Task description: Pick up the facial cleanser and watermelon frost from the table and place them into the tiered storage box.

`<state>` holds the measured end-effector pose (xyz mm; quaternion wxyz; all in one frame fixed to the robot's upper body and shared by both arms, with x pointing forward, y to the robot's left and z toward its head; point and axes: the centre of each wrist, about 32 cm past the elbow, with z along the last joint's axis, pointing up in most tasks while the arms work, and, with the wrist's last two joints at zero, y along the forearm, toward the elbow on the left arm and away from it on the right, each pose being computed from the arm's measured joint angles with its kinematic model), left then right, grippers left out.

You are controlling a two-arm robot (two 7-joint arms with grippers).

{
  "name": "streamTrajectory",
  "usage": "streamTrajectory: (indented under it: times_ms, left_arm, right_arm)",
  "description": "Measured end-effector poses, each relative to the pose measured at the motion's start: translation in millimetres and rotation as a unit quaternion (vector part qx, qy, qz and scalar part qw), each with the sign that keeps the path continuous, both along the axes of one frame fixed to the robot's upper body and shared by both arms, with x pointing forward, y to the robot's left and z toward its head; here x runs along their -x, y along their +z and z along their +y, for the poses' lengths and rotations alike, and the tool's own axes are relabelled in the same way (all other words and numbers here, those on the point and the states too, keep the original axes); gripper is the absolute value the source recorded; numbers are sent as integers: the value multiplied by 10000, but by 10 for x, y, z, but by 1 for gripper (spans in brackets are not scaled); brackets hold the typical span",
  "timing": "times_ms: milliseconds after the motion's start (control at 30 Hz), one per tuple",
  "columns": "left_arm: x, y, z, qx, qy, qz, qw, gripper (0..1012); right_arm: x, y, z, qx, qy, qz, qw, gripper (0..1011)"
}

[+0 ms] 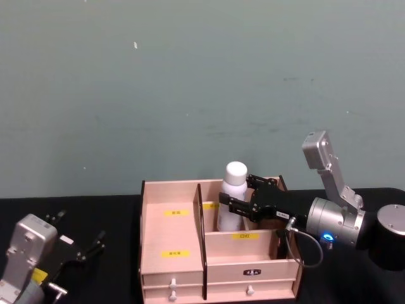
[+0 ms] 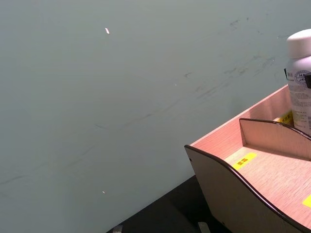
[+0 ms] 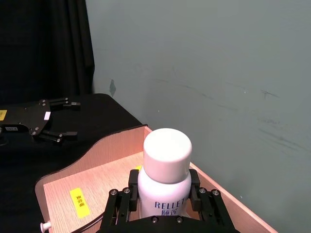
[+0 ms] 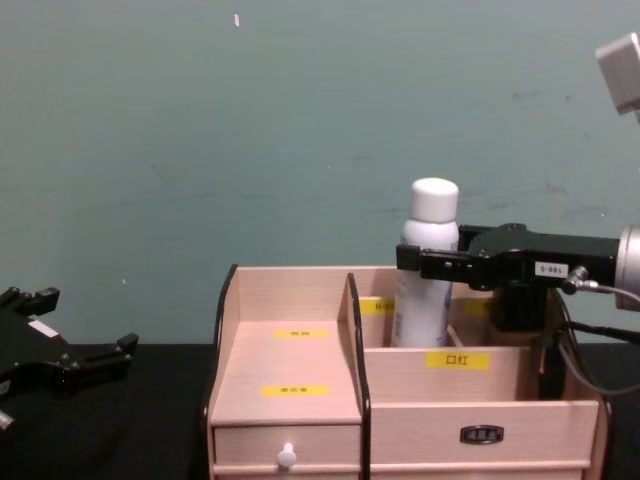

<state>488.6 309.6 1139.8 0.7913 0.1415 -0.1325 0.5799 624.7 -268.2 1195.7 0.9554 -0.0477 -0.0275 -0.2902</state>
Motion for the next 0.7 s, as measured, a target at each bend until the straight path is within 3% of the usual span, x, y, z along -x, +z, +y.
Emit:
streamTrajectory:
  times_ms: [467, 700]
  left_arm:
    - [0, 0, 0, 0, 0, 0, 10000, 1001]
    - [0, 0, 0, 0, 0, 0, 10000, 1001]
  right_arm:
    - [-1, 1, -1, -6, 4, 0, 10000, 594]
    - [-2, 3, -2, -12, 5, -3, 10000, 812]
